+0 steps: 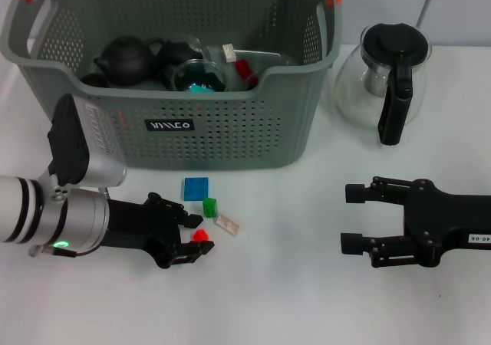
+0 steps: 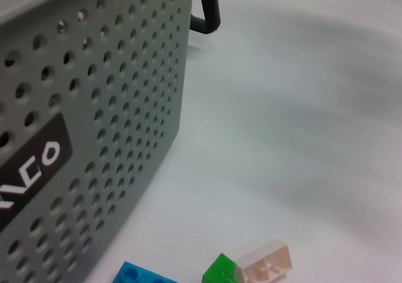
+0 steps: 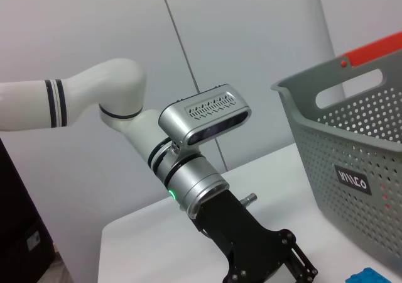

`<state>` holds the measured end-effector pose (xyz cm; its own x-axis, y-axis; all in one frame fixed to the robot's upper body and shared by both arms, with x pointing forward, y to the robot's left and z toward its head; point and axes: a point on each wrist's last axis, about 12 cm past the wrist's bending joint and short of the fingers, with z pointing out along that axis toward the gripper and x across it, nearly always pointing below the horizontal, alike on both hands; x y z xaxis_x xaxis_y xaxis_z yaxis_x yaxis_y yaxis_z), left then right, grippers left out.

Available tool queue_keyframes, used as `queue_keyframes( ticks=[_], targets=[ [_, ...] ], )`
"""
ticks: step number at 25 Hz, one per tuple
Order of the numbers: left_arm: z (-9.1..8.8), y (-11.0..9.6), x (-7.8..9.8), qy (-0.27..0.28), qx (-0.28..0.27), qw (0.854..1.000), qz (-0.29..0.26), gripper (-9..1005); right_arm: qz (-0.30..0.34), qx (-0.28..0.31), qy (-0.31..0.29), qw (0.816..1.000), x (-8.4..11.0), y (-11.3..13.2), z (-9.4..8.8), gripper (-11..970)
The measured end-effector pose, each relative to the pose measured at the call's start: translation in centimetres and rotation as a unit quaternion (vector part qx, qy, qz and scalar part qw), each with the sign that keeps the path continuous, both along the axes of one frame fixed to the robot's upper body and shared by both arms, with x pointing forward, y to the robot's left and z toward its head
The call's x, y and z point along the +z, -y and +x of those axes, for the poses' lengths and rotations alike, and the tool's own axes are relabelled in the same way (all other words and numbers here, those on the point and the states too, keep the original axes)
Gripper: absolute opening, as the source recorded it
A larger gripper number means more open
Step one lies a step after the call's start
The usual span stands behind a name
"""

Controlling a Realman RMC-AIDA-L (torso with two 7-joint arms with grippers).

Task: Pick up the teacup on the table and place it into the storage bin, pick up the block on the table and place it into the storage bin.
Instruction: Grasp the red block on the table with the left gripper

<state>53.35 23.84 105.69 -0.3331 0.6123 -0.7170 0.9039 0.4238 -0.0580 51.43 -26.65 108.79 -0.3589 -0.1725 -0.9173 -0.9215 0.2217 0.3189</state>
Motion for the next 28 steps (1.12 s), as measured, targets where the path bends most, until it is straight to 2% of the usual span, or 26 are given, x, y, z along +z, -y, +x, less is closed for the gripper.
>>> queue_keyframes(
  ticks=[9, 19, 25, 28],
  targets=[
    [0.27, 0.08, -0.11, -0.004, 0.014, 1.000, 0.001, 432, 0.000, 0.001, 0.000, 1.000, 0.03, 0.03, -0.02, 915],
    [0.58, -0.30, 0.22, -0.019, 0.035, 0.999, -0.004, 259, 0.001, 0.002, 0.000, 1.000, 0.05, 0.05, -0.04, 915],
    [0.52, -0.34, 0.41, -0.024, 0.032, 0.999, -0.006, 183, 0.001, 0.002, 0.000, 1.000, 0.05, 0.05, -0.04, 914],
    [0.46, -0.42, 0.80, -0.025, 0.027, 0.999, -0.011, 190, 0.001, 0.002, 0.000, 1.000, 0.05, 0.05, -0.04, 914]
  ],
)
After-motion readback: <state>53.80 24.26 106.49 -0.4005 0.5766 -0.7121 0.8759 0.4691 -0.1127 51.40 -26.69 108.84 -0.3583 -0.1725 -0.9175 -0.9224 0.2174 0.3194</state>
